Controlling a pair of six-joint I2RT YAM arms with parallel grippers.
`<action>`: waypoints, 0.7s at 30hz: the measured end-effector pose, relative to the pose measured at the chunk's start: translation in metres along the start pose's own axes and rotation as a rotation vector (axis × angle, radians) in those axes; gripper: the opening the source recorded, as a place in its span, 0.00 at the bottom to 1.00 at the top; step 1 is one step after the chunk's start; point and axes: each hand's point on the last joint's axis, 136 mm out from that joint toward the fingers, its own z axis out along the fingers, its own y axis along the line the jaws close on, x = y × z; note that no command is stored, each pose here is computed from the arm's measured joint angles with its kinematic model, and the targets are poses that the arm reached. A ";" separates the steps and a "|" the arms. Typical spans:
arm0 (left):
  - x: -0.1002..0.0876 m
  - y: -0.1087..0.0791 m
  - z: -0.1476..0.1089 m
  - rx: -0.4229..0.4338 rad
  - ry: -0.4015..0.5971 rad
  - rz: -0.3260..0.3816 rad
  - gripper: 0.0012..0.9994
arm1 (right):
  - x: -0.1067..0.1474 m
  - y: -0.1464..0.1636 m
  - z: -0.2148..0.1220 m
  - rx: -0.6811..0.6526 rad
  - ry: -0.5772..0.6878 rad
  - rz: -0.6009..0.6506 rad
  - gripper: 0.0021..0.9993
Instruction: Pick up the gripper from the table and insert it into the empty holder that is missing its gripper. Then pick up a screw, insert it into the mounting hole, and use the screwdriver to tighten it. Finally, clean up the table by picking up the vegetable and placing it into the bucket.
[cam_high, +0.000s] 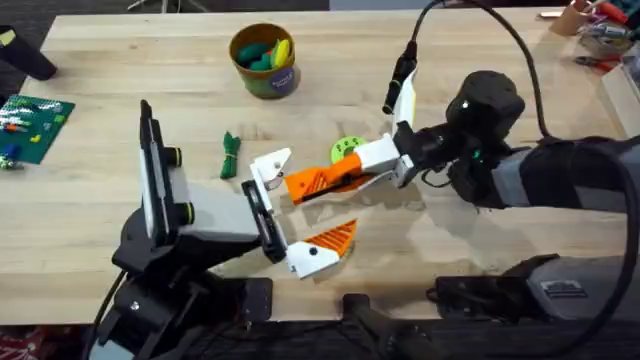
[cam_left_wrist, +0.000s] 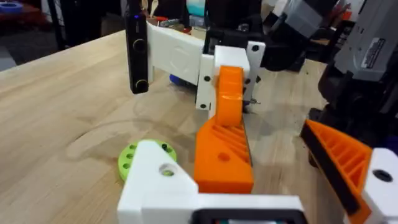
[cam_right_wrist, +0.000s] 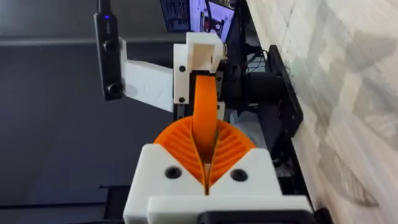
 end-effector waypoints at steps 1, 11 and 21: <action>0.000 0.000 0.000 0.000 0.000 0.000 0.99 | 0.000 0.000 0.000 0.000 -0.002 0.003 0.01; 0.000 0.000 0.000 0.000 0.000 0.000 0.99 | -0.002 0.000 0.000 0.000 -0.010 0.016 0.01; 0.000 0.000 0.000 0.000 0.000 0.000 0.99 | -0.003 0.001 0.000 0.001 -0.018 0.019 0.01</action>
